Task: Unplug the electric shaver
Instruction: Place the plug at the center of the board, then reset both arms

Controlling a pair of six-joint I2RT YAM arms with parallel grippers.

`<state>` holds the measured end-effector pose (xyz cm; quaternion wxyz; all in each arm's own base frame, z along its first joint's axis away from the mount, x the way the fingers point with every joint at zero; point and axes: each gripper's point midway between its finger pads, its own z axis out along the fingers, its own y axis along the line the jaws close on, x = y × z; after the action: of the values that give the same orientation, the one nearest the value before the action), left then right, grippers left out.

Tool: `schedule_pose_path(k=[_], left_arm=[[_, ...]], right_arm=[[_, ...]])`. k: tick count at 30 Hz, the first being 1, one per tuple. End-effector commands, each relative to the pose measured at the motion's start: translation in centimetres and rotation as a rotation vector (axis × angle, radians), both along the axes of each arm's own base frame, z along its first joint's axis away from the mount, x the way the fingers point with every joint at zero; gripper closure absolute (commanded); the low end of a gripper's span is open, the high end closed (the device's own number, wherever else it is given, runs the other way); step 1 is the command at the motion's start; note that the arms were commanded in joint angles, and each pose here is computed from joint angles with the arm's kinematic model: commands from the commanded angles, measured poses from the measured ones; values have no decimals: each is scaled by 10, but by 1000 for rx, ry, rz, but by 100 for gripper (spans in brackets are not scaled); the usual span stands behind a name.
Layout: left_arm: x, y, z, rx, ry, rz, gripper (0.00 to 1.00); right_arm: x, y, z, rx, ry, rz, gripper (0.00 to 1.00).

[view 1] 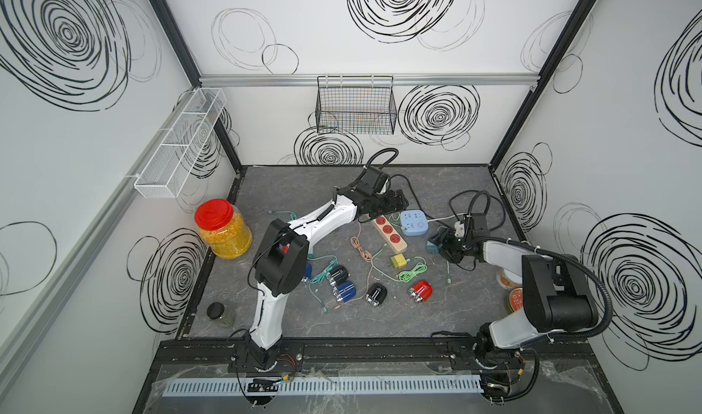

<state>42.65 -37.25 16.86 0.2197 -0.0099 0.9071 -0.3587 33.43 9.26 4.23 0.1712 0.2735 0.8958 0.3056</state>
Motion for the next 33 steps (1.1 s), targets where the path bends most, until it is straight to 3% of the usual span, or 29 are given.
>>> schedule_pose_path(k=[1,5,11,16,21,28,33], left_arm=[[5,10,33,-19,-93,19,1],[5,28,38,-21,-104,57,1],[2,64,46,-8,-136,110,1],[-3,113,52,-3,-215,199,1],[-15,179,48,17,-264,337,1],[-65,280,49,147,-499,636,1],[-90,314,46,103,-651,734,1]], right_arm=[[-12,-3,17,-38,-6,2,32],[-24,-5,40,-120,-29,8,15],[-39,-13,62,-218,-75,33,11],[-23,-29,92,-334,-193,41,8],[0,-60,111,-467,-251,-52,4],[24,-94,118,-653,-380,-126,2],[30,-108,115,-727,-428,-159,3]])
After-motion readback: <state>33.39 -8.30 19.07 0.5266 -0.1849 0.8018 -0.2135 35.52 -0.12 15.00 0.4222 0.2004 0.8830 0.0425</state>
